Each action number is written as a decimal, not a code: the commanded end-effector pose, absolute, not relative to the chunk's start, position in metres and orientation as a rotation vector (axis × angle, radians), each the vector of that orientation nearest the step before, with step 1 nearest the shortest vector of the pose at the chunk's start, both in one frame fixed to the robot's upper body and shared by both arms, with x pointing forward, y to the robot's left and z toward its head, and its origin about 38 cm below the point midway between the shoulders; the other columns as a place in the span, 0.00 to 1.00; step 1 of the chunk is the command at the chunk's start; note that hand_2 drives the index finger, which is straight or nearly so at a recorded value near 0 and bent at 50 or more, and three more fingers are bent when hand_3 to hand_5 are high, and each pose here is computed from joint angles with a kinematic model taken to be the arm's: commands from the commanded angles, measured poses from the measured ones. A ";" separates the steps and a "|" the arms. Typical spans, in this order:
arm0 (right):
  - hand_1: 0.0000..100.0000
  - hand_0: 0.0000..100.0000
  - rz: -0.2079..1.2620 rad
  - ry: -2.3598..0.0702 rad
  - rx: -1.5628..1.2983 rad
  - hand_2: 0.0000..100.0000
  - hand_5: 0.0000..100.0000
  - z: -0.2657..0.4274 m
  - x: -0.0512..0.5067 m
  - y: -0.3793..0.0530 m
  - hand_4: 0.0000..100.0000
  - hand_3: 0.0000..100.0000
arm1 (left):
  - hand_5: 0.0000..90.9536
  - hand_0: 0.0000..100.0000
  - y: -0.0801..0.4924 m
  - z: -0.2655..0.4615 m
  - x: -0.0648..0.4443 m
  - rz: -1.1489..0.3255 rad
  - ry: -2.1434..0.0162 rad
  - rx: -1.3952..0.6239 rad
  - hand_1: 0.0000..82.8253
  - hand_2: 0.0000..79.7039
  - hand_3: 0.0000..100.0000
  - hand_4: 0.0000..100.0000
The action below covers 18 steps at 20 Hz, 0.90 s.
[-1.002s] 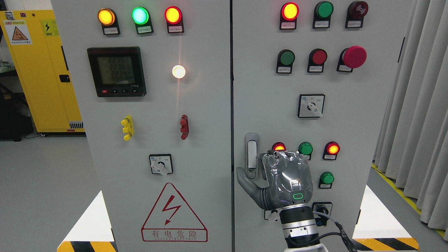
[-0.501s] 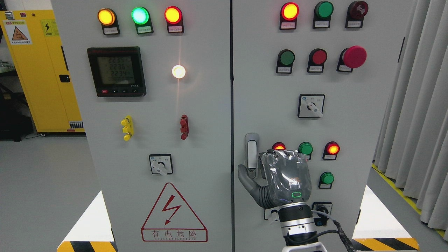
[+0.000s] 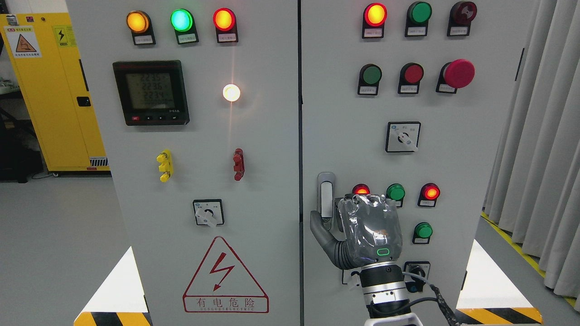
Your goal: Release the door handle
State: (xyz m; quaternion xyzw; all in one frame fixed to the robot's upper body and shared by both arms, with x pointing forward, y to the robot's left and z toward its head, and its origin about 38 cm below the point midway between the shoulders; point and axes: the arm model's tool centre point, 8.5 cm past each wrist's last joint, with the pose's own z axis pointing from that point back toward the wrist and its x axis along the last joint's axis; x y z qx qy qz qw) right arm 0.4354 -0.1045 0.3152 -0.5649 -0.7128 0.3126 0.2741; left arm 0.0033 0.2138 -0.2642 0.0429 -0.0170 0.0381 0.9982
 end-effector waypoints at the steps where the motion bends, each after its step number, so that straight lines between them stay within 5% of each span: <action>1: 0.25 0.57 0.835 -1.919 -1.521 0.97 1.00 0.315 0.435 -0.105 1.00 1.00 | 0.00 0.12 0.213 -0.264 0.013 0.076 -0.055 0.084 0.67 0.00 0.00 0.00; 18: 0.34 0.64 0.835 -1.903 -1.518 0.97 1.00 0.314 0.435 -0.106 1.00 1.00 | 0.00 0.12 0.212 -0.264 0.013 0.076 -0.055 0.082 0.67 0.00 0.00 0.00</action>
